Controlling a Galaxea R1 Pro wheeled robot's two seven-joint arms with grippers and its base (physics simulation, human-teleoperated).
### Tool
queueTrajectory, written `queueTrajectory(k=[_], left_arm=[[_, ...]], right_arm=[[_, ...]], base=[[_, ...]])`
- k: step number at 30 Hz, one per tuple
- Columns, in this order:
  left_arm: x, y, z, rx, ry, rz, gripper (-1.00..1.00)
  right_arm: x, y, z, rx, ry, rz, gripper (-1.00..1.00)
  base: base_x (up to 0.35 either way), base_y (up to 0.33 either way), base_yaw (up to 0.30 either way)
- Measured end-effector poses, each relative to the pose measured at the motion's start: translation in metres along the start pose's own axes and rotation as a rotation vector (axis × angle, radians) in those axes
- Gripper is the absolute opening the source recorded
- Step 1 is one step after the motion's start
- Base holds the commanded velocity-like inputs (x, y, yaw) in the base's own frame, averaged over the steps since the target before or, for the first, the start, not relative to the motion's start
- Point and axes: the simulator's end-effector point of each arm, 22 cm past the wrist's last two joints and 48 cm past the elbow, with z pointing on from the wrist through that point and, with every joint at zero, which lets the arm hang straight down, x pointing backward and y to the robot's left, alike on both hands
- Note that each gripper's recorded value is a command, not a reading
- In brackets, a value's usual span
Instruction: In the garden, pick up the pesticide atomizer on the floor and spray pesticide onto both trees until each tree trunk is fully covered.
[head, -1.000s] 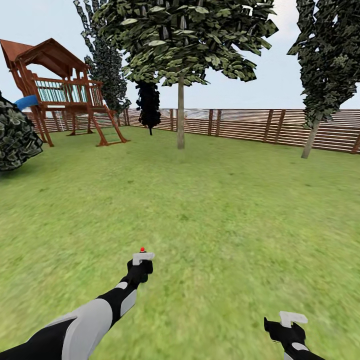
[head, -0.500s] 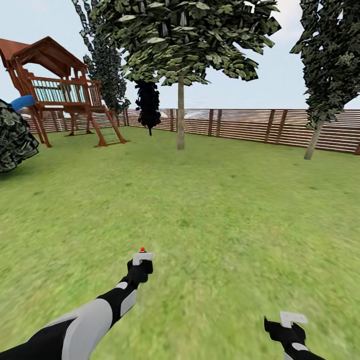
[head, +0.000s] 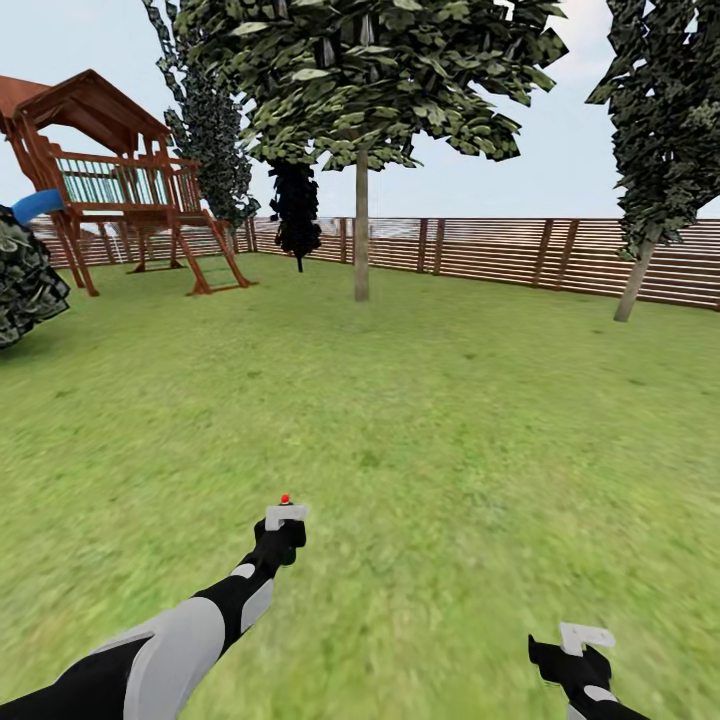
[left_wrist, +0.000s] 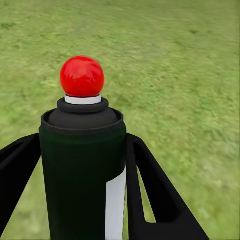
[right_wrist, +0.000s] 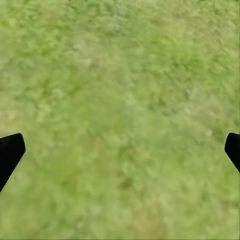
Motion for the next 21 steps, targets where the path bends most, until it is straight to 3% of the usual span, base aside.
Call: queueTrajectory(k=[21], left_arm=[[0.0000,0.0000,0.0000,0.000,0.000,0.000,-1.00]], right_arm=[[0.0000,0.0001,0.0000,0.000,0.000,-0.002,1.00]], base=[[0.350,0.000,0.000]])
